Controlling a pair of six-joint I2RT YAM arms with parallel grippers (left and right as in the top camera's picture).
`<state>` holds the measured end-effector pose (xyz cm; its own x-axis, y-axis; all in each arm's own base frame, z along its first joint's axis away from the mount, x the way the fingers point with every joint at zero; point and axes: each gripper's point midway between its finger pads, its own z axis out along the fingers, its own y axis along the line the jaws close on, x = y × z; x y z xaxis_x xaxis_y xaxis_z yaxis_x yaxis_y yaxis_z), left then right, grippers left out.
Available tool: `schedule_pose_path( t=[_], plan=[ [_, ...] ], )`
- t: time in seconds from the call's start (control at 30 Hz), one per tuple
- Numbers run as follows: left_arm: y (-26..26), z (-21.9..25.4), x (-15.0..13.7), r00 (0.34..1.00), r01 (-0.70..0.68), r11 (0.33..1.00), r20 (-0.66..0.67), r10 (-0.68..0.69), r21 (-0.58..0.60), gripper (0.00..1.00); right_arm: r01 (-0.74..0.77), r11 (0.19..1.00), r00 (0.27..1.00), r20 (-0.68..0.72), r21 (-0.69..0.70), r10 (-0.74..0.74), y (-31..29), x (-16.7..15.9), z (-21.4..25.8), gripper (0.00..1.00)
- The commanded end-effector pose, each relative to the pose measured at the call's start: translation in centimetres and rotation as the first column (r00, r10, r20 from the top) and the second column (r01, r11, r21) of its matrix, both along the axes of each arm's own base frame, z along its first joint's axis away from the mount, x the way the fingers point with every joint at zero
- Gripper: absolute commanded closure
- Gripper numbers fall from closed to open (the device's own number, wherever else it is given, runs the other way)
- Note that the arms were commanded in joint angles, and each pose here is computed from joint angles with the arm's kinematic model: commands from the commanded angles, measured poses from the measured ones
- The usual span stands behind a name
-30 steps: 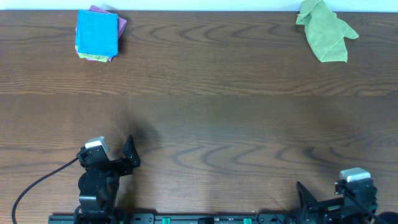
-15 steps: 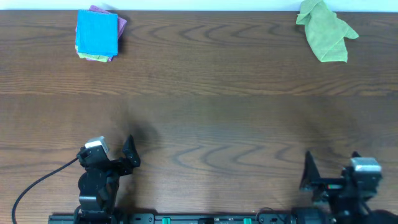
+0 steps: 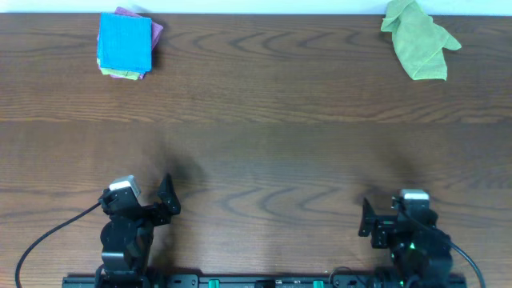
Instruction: Fold the cloth
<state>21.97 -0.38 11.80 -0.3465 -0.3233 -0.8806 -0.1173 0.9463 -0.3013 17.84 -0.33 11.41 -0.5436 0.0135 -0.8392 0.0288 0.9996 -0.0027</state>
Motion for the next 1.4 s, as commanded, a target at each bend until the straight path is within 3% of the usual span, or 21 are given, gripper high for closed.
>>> schedule_pose_path(
  t=[0.0,0.1,1.37],
  plan=[
    [0.2,-0.8,0.0,1.0,-0.01,1.0,-0.016,0.01,0.003,0.05,0.016,1.0,0.999,-0.047,-0.007,-0.016,-0.3,-0.1,-2.2,0.01],
    [0.2,-0.8,0.0,1.0,-0.01,1.0,-0.016,0.01,0.003,0.05,-0.003,1.0,0.995,-0.098,0.005,0.004,0.1,-0.1,-4.6,0.01],
    [0.2,-0.8,0.0,1.0,-0.01,1.0,-0.016,0.01,0.003,0.05,-0.009,1.0,0.996,-0.09,0.01,0.009,0.2,0.1,-4.6,0.01]
  ],
)
